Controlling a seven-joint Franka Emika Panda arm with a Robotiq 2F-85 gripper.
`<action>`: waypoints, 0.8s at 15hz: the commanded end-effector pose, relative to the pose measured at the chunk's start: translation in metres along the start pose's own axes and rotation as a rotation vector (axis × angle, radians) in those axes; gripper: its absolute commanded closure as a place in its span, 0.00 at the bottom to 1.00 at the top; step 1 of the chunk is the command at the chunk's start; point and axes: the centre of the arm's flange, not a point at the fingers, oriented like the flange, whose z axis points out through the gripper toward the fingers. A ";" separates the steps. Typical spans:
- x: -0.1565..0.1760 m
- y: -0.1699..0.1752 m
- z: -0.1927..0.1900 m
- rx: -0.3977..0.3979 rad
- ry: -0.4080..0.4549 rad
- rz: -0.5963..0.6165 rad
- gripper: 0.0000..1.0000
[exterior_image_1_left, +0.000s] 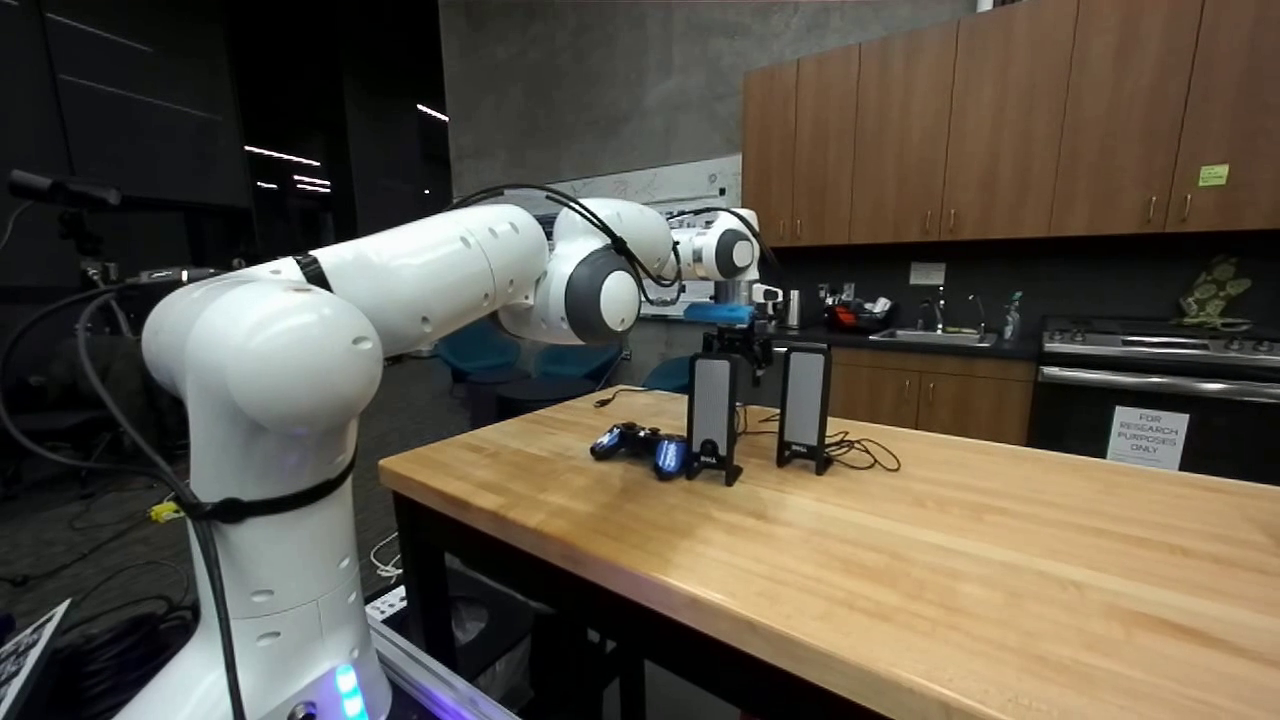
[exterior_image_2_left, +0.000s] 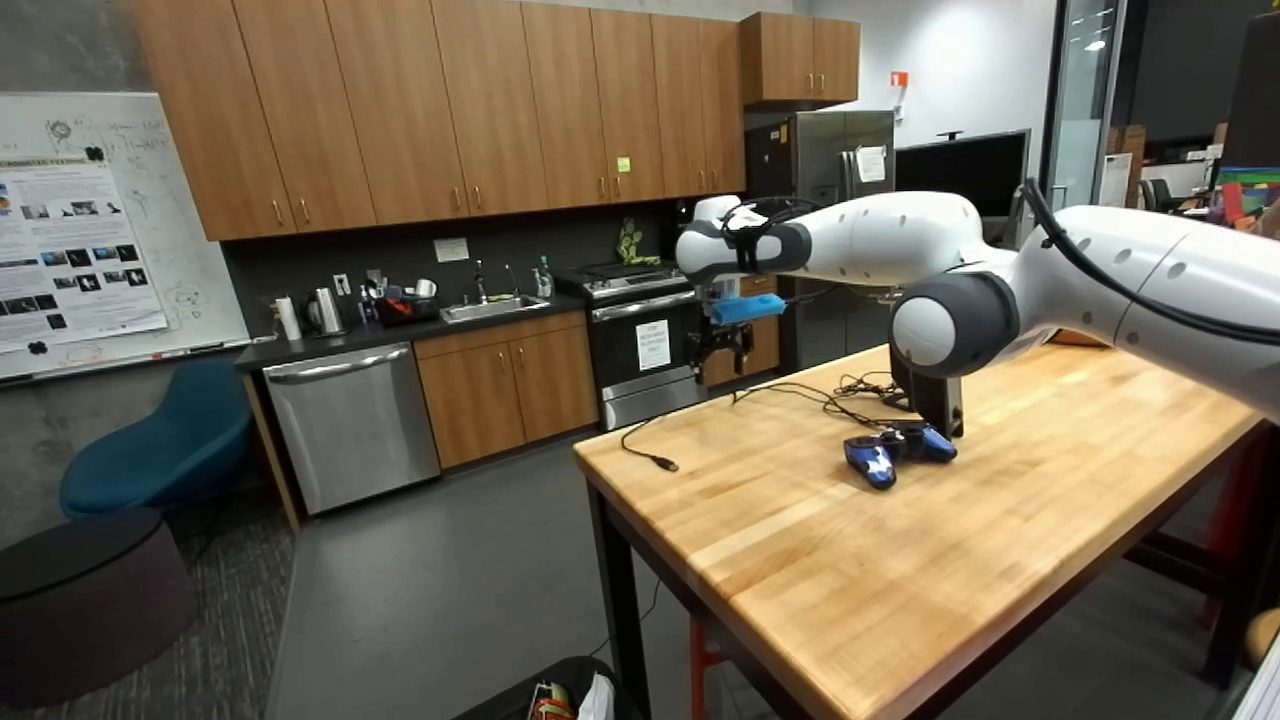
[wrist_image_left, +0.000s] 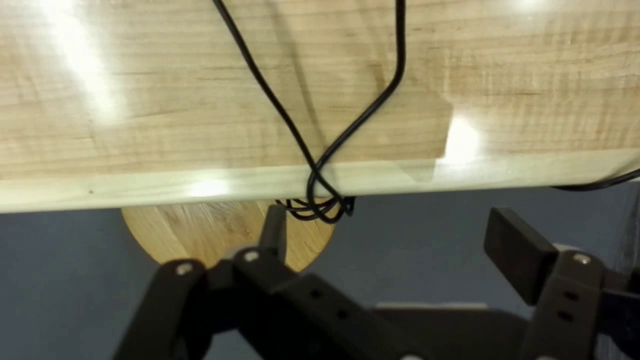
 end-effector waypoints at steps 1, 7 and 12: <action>-0.036 0.016 -0.002 -0.031 -0.024 0.050 0.00; -0.043 0.025 0.010 -0.085 -0.149 0.080 0.25; -0.046 0.029 0.016 -0.096 -0.199 0.088 0.56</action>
